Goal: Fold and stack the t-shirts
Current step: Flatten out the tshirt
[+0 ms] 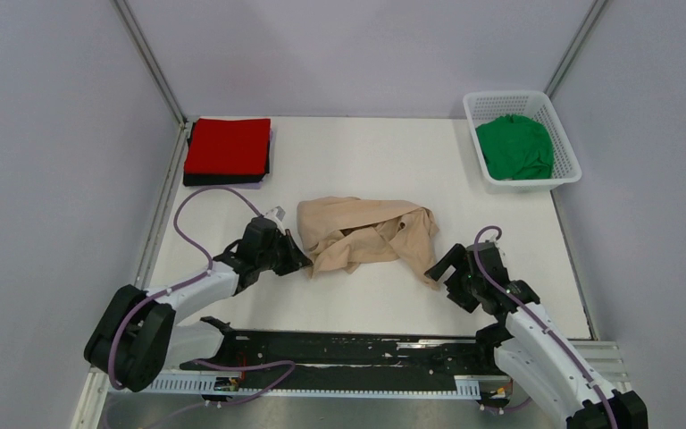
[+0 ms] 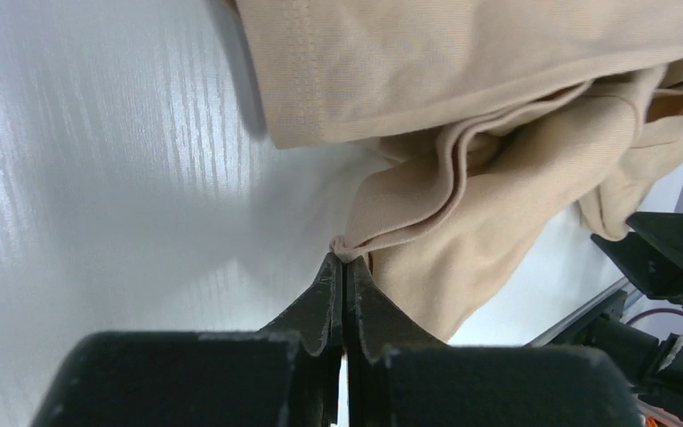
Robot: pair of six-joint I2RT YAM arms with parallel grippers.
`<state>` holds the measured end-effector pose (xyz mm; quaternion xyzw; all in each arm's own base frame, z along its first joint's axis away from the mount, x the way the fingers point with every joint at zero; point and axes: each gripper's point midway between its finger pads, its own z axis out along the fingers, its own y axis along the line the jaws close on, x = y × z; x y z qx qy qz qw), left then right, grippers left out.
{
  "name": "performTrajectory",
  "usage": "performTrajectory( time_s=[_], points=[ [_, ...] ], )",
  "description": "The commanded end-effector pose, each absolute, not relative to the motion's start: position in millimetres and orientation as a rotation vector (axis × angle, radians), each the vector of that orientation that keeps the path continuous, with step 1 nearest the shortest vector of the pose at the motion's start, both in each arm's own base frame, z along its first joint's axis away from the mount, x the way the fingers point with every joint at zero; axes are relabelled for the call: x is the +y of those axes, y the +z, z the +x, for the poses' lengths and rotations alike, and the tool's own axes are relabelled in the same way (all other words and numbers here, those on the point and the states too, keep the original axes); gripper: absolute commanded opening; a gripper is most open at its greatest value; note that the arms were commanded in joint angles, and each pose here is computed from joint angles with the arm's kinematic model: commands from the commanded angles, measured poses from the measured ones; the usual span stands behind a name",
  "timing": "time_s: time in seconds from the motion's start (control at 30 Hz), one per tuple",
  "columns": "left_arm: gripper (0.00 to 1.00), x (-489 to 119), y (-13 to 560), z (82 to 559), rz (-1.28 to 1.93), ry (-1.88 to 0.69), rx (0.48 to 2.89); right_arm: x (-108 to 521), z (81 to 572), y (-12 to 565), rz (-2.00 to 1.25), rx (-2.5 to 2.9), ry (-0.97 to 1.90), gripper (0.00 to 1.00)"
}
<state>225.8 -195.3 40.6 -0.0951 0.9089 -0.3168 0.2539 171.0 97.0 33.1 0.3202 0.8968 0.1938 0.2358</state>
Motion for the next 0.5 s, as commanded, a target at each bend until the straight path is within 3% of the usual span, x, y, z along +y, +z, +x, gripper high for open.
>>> performTrajectory(
  time_s=[0.0,0.13,0.27,0.37,0.47],
  points=[
    [0.0,-180,52,229,-0.252,-0.773,2.407,119,181,30,0.86,2.445,0.696,0.87],
    [0.0,-174,57,229,-0.253,-0.743,2.382,128,194,27,0.806,2.44,0.734,0.8],
    [0.0,-173,63,231,-0.257,-0.749,2.355,134,208,28,0.749,2.438,0.744,0.64],
    [0.0,-173,65,233,-0.263,-0.747,2.342,140,215,25,0.726,2.443,0.766,0.57],
    [0.0,-172,66,234,-0.273,-0.741,2.333,145,220,21,0.716,2.443,0.786,0.41]
  ],
)
